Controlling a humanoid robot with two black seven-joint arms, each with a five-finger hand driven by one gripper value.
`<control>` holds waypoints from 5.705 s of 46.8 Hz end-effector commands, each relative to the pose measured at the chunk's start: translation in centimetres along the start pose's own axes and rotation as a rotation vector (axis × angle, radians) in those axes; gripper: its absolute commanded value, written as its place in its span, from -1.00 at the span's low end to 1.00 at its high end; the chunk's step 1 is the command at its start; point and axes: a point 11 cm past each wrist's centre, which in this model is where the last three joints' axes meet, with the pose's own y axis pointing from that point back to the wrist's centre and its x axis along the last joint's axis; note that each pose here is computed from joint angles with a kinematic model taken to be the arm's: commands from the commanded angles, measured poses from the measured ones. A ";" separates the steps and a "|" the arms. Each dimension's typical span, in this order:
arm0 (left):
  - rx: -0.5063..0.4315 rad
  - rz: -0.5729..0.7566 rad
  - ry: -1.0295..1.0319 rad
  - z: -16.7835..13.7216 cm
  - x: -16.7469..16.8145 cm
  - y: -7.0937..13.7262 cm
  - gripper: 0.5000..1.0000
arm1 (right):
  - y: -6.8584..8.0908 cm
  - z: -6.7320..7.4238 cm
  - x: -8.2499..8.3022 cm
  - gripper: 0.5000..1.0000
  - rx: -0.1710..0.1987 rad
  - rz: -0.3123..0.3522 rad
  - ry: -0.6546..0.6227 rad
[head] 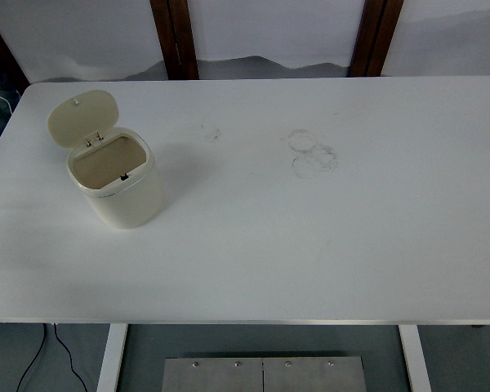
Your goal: Close trash bin
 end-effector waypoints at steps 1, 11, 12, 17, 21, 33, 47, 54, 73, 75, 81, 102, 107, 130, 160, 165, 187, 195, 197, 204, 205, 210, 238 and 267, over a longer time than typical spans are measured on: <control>0.000 0.001 0.000 0.0 0.0 0.0 1.00 | 0.0 0.0 0.0 0.98 -0.001 0.000 0.001; 0.000 0.001 0.000 0.0 0.0 0.0 1.00 | 0.0 -0.1 0.0 0.98 0.001 0.000 0.001; 0.000 0.001 0.000 0.0 0.0 0.0 1.00 | 0.0 0.0 0.0 0.98 0.001 0.000 -0.001; 0.001 0.002 0.000 0.0 0.1 0.0 1.00 | 0.0 -0.1 0.0 0.98 0.001 0.000 -0.001; 0.000 0.001 0.000 0.0 0.0 0.0 1.00 | 0.0 -0.1 0.0 0.98 0.001 0.000 -0.001; 0.005 0.001 -0.001 -0.1 0.0 0.0 1.00 | 0.0 0.0 0.0 0.98 -0.001 0.000 -0.001; 0.015 0.053 -0.013 0.4 0.0 -0.3 1.00 | 0.0 -0.1 0.0 0.98 0.001 0.000 0.001; 0.026 0.063 -0.013 0.2 -0.2 -0.5 1.00 | 0.0 -0.1 0.0 0.98 0.001 0.000 0.001; 0.038 0.025 -0.032 2.2 -4.5 -1.7 1.00 | 0.0 -0.1 0.0 0.98 0.002 0.000 0.001; 0.048 0.028 -0.033 2.1 -4.9 -1.8 1.00 | 0.0 -0.1 0.0 0.98 0.001 0.000 -0.001; 0.116 0.041 -0.087 1.5 -6.0 -2.5 1.00 | 0.0 -0.1 0.0 0.98 0.002 0.000 -0.001; 0.202 -0.009 -0.280 2.1 -10.6 -3.9 1.00 | 0.0 -0.1 0.0 0.98 0.002 0.000 0.001; 0.269 -0.037 -0.367 1.0 -12.2 -3.9 1.00 | 0.0 -0.1 0.0 0.98 0.001 0.000 0.001; 0.413 -0.084 -0.570 0.2 -16.0 -4.2 1.00 | 0.0 -0.1 0.0 0.98 0.001 0.000 0.001; 0.587 -0.164 -0.764 -1.6 -20.7 -2.7 1.00 | 0.0 -0.2 0.0 0.98 0.004 0.001 0.001; 0.608 -0.181 -0.761 -2.4 -21.0 -2.3 1.00 | 0.0 -0.2 0.0 0.98 0.004 0.001 0.001; 0.647 -0.192 -0.750 -3.2 -20.7 -0.8 1.00 | 0.0 -0.3 0.1 0.98 0.005 0.001 0.001; 0.676 -0.198 -0.736 -4.0 -20.6 0.3 1.00 | 0.0 -0.4 0.1 0.98 0.007 0.001 0.002; 0.679 -0.198 -0.735 -4.1 -20.6 0.5 1.00 | 0.0 -0.4 0.1 0.98 0.007 0.001 0.002; 0.692 -0.207 -0.728 -4.6 -20.8 0.8 1.00 | 0.0 -0.4 0.1 0.98 0.007 0.001 0.002; 0.695 -0.207 -0.726 -4.6 -20.7 0.9 1.00 | 0.0 -0.4 0.1 0.98 0.007 0.001 0.002; 0.694 -0.203 -0.725 -4.7 -20.8 0.8 1.00 | 0.0 -0.4 0.1 0.98 0.007 0.001 0.002; 0.735 -0.223 -0.687 -7.0 -21.0 0.6 1.00 | 0.0 -0.4 0.1 0.98 0.007 0.001 0.002; 0.763 -0.203 -0.672 -8.2 -20.0 0.9 1.00 | 0.0 -0.4 0.1 0.98 0.007 0.001 0.002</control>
